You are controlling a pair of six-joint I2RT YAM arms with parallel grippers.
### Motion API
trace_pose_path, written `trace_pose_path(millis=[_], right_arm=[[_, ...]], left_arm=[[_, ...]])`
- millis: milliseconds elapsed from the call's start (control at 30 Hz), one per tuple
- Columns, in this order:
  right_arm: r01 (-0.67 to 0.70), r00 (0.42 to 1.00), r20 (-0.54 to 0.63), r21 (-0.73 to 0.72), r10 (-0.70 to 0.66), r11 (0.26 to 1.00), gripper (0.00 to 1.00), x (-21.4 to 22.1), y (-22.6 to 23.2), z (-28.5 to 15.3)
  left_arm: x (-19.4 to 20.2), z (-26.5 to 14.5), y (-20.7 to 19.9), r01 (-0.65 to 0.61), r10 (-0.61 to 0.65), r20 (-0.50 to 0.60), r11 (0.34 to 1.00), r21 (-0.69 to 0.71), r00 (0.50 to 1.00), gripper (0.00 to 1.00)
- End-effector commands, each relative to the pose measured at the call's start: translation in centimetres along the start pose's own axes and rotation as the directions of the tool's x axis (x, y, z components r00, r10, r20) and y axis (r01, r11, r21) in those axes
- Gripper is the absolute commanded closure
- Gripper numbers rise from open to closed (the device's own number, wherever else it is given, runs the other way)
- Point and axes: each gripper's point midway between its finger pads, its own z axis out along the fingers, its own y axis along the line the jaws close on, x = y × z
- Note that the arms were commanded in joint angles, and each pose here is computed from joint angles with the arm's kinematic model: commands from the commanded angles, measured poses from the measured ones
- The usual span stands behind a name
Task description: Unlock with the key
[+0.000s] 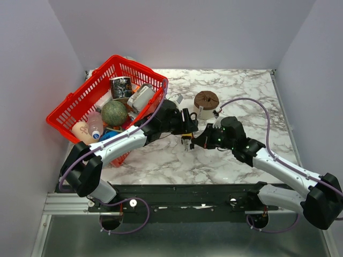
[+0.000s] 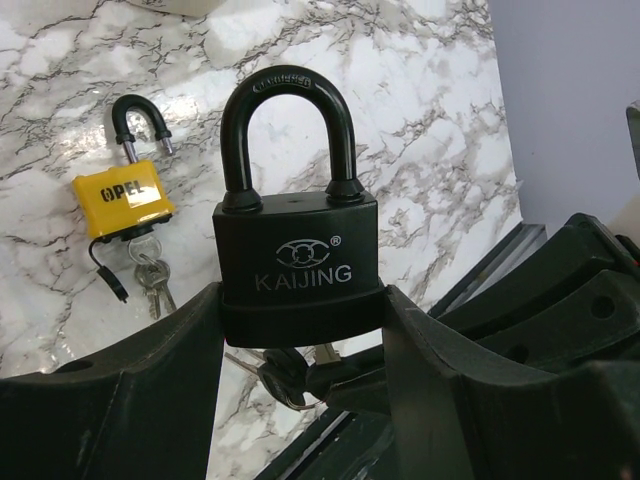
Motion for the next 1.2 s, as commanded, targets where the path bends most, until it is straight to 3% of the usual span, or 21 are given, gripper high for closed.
trace_pose_path(millis=[0, 433, 1167], right_arm=[[-0.029, 0.991, 0.128, 0.046, 0.023, 0.999, 0.99, -2.4, -0.7, 0.0], [-0.112, 0.962, 0.245, -0.045, 0.12, 0.993, 0.99, -5.5, 1.3, 0.7], [-0.047, 0.916, 0.4, 0.056, 0.021, 0.997, 0.99, -9.6, 0.5, -0.9]], left_arm=[[-1.7, -1.1, -2.1, -0.015, 0.011, 0.07, 0.998, 0.064, 0.997, 1.0], [-1.1, -1.0, -2.2, -0.011, 0.006, 0.059, 0.997, 0.071, 0.998, 1.0], [-0.5, -0.6, -2.9, -0.025, 0.024, 0.018, 0.995, 0.096, 1.0, 1.0]])
